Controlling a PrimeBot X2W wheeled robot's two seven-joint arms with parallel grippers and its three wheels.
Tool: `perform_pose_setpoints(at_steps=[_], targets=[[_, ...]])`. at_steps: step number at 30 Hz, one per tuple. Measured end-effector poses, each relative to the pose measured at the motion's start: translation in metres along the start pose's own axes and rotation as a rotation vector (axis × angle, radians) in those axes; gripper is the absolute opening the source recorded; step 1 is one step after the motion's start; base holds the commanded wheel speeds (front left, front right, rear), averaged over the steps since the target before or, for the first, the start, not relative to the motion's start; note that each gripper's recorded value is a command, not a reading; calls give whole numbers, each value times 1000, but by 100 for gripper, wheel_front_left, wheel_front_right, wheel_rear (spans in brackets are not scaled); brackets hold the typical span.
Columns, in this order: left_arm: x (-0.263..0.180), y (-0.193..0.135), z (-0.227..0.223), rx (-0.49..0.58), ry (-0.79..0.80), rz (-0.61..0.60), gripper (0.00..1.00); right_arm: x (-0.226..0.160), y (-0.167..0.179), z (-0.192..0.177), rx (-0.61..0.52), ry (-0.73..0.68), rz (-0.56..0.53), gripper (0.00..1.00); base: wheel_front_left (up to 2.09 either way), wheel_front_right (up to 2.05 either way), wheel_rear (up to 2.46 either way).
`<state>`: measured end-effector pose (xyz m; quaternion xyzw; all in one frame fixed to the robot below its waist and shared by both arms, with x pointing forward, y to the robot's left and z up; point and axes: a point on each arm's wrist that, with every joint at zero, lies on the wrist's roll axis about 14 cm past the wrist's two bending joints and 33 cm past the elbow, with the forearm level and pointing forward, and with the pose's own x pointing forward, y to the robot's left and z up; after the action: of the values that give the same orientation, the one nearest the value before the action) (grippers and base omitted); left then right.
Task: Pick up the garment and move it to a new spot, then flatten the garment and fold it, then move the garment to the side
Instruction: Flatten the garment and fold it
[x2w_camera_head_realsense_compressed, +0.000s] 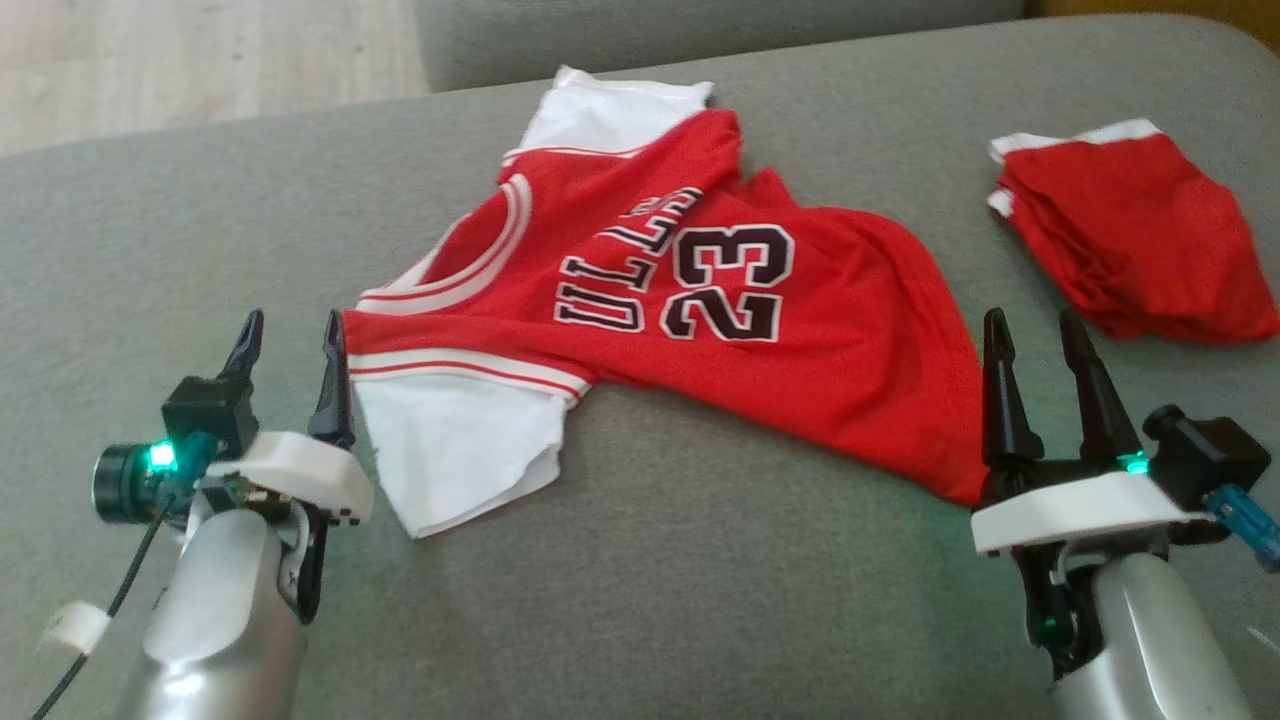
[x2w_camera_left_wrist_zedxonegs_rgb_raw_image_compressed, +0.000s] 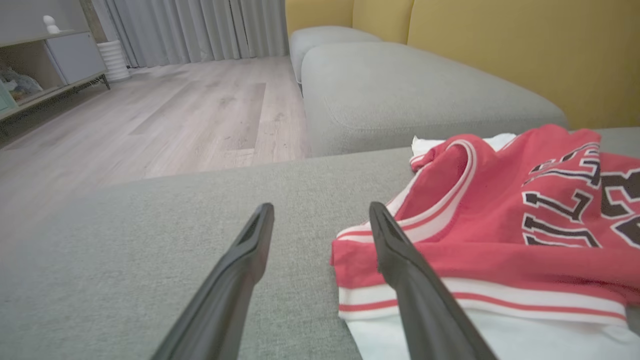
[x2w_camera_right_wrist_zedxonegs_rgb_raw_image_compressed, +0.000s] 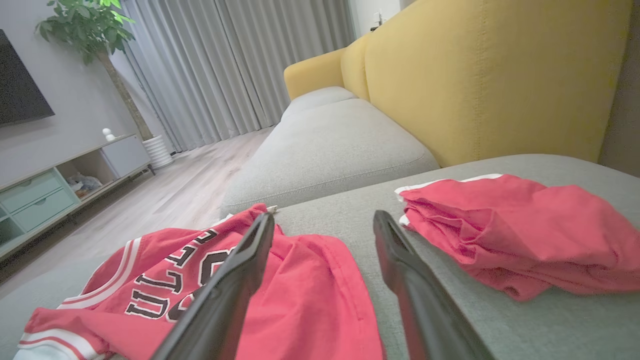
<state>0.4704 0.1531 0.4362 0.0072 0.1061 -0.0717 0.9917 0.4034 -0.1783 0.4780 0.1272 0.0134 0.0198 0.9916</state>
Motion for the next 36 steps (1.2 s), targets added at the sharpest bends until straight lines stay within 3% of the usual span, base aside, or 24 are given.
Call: perform_pose_setpoints(at_steps=[5, 12, 19, 29, 36], targets=[[-21, 3, 18, -30, -94, 25, 100, 3, 12, -5, 5, 20, 34, 100, 0, 0, 0], [-57, -6, 10, -74, -121, 37, 100, 19, 21, -13, -50, 76, 64, 100, 0, 0, 0], [-69, 0, 4, -90, -112, 70, 100, 84, 36, -21, -185, 235, 92, 100, 0, 0, 0], [-68, 6, -15, -132, -59, 108, 100, 143, 28, -86, -362, 593, 96, 100, 0, 0, 0], [-67, 15, -23, -140, -33, 135, 100, 154, 35, -120, -426, 703, 150, 100, 0, 0, 0]])
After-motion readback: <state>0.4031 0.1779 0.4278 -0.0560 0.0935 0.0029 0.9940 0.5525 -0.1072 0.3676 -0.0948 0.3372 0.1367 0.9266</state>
